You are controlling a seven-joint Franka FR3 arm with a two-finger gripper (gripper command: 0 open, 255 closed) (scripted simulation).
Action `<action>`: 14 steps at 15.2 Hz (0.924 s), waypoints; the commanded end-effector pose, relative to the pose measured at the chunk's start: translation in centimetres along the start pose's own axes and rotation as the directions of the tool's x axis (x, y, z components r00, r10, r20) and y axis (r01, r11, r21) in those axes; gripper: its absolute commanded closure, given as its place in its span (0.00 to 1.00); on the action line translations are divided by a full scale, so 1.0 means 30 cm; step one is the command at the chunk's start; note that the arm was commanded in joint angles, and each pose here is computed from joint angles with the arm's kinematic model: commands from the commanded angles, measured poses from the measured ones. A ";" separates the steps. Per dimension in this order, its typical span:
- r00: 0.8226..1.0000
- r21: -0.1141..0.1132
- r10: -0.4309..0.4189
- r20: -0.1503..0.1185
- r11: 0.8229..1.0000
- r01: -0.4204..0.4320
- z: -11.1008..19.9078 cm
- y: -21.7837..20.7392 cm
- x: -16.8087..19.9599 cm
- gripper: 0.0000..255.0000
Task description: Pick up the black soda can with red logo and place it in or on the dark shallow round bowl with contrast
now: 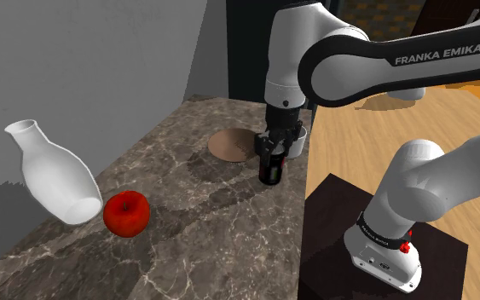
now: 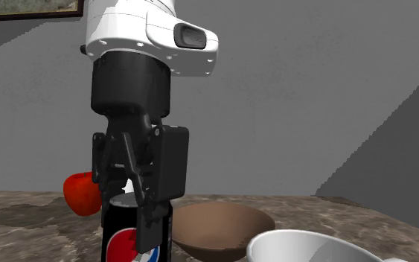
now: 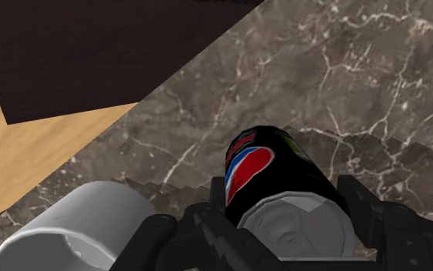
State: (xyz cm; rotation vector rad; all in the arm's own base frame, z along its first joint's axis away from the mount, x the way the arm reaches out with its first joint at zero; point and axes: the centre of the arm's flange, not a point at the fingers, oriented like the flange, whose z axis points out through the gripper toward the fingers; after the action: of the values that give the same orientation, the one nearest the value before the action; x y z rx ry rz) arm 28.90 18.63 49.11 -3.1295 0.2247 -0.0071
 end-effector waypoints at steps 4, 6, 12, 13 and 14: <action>1.000 0.000 0.000 0.000 1.000 0.000 0.000 0.000 0.000 1.00; 1.000 0.000 0.000 0.000 1.000 0.000 0.000 0.000 0.000 1.00; 1.000 0.000 0.000 0.000 1.000 0.000 -0.105 -0.001 0.000 1.00; 1.000 0.000 0.000 0.000 1.000 0.000 -0.123 -0.001 0.001 1.00; 1.000 0.000 0.000 0.000 1.000 0.000 -0.140 -0.001 0.001 1.00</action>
State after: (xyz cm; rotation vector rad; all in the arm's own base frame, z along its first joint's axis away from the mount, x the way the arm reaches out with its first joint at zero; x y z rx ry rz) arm 28.82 18.71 52.73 -3.1295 0.2247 -0.0068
